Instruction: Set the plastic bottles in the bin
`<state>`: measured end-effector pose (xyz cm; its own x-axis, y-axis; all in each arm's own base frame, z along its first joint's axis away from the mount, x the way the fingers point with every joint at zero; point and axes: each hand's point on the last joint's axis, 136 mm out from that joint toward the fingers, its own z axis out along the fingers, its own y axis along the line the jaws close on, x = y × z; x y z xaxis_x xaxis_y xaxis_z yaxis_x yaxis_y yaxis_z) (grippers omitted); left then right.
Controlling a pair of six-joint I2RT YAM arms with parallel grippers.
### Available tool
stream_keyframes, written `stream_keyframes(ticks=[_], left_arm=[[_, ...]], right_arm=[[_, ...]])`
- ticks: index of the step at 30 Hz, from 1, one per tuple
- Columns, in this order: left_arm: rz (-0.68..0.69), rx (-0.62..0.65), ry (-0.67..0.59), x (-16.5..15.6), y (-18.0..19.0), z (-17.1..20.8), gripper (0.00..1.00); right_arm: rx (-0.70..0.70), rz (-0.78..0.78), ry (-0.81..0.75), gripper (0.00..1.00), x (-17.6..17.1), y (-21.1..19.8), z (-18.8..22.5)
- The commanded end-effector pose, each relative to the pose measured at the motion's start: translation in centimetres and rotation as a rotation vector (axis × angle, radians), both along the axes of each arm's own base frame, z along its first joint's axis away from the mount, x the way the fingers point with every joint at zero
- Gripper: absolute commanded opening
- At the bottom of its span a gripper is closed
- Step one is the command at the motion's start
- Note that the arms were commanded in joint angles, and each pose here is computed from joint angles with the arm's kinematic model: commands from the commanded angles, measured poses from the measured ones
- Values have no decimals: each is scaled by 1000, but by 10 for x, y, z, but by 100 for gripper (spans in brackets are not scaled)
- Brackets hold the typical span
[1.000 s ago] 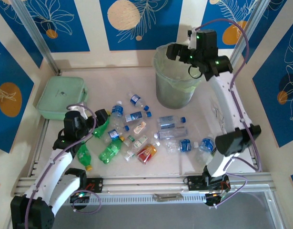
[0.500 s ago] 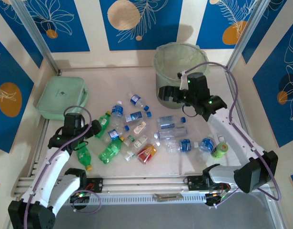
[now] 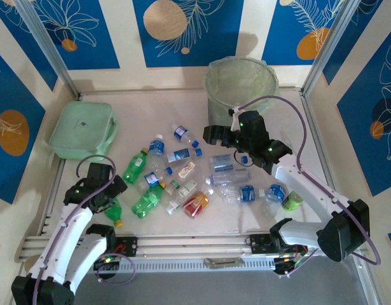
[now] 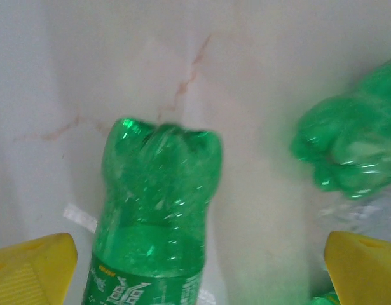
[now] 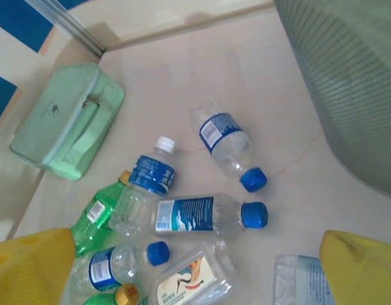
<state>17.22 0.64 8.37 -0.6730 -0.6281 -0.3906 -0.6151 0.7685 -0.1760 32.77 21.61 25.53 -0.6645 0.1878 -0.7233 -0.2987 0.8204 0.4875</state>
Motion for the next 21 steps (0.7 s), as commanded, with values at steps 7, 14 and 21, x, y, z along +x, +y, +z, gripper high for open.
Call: stream_keyframes(ticks=[7, 14, 21], left_arm=[[58, -55, 70, -13, -4, -39, 100], [8, -39, 77, -2, -6, -51, 82], [-23, 5, 88, -1, -1, -56, 63]], right_arm=[[41, -39, -42, 99, 3, -1, 14], [34, -50, -42, 99, 2, -1, 14], [27, -64, -45, 99, 3, -3, 15]])
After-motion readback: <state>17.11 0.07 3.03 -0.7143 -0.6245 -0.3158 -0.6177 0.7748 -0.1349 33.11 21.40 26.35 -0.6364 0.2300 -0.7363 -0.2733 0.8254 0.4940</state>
